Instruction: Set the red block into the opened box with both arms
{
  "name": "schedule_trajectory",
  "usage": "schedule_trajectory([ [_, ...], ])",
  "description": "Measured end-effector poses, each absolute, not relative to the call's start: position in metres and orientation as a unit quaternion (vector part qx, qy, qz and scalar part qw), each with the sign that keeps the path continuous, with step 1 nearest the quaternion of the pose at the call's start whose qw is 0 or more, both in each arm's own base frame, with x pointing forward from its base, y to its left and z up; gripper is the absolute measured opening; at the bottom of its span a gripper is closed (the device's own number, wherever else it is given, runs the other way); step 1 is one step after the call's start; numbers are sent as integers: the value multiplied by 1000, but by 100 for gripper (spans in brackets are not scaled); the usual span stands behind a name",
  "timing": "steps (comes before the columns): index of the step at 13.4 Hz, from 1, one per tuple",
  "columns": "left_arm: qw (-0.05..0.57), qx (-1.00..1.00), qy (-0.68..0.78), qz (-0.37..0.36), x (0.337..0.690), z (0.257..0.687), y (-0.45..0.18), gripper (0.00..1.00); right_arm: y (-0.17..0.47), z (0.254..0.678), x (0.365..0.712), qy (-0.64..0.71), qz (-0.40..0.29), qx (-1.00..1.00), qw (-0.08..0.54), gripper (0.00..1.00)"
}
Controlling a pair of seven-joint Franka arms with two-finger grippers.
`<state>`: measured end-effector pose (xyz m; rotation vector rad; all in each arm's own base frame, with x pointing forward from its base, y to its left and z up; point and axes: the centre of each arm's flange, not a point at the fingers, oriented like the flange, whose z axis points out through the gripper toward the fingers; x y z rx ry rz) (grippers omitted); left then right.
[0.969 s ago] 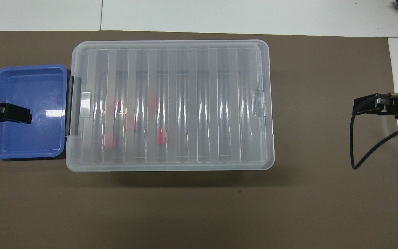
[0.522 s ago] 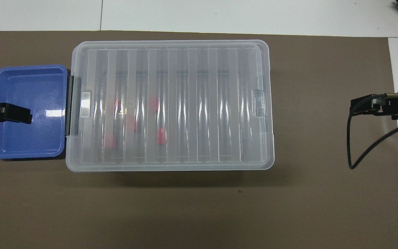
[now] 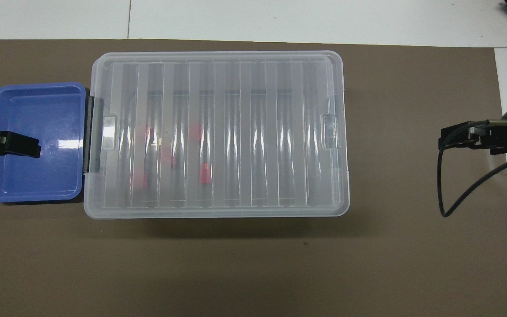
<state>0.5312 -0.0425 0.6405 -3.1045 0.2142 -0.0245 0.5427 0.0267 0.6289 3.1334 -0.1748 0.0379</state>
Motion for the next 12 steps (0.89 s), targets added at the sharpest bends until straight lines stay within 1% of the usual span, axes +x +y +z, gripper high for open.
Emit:
schedule_trajectory([
  [12, 15, -997, 69, -8, 531, 640, -42, 100, 26, 627, 541, -55, 5, 998, 2, 100],
])
